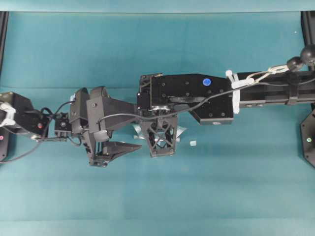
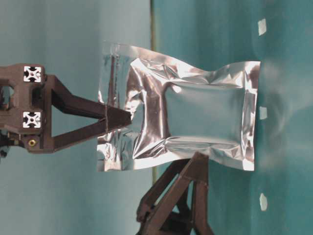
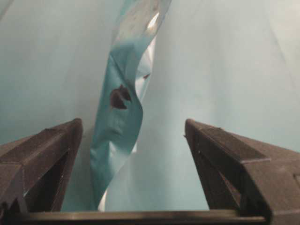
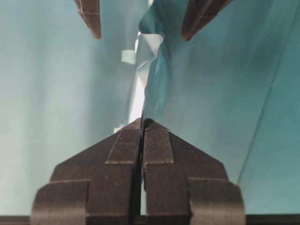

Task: Hand over the silver zip bag and make it stand upright.
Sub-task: 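Move the open left gripper to the bag's lower edge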

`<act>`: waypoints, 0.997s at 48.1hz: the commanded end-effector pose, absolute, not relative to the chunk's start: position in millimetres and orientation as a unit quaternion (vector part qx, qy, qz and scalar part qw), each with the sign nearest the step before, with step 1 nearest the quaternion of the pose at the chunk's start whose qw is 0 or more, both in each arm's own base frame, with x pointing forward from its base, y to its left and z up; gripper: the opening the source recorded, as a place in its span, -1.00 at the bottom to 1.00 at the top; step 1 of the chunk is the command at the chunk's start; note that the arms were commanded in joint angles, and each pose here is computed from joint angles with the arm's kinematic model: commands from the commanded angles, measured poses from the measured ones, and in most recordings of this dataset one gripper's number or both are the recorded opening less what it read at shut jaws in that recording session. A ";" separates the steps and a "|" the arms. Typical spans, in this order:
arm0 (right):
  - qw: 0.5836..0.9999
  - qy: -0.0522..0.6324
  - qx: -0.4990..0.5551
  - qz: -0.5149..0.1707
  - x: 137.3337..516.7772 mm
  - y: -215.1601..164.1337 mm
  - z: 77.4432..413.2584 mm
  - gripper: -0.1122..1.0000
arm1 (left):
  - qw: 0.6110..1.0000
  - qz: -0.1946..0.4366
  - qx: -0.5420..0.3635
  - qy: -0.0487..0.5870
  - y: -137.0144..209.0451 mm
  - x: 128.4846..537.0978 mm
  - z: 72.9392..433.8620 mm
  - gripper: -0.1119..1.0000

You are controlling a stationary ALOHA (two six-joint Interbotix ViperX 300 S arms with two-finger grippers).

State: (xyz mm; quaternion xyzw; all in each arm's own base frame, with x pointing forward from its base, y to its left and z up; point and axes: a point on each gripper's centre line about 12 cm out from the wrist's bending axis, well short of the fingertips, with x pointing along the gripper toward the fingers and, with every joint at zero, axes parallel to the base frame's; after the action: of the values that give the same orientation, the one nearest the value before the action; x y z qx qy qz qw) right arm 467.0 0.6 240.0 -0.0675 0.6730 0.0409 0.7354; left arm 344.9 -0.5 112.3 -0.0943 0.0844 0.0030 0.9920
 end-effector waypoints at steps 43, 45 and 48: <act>0.737 0.671 -0.067 0.044 463.2 1.8 246.6 -0.81 | 0.996 0.009 -0.069 0.064 7.7 384.6 97.7 0.89; 0.737 0.671 -0.067 0.044 463.4 1.9 245.9 -0.81 | 0.996 0.010 -0.069 0.064 8.4 387.0 96.2 0.89; 0.738 0.671 -0.067 0.044 463.2 1.9 246.6 -0.81 | 0.996 0.011 -0.069 0.063 9.0 389.8 95.1 0.89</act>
State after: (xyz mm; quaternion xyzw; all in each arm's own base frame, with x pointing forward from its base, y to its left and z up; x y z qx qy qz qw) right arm 464.6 0.2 236.2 -0.0654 0.6792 0.0417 0.7298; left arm 381.7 7.2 90.0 -0.0702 0.0792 0.0103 0.9943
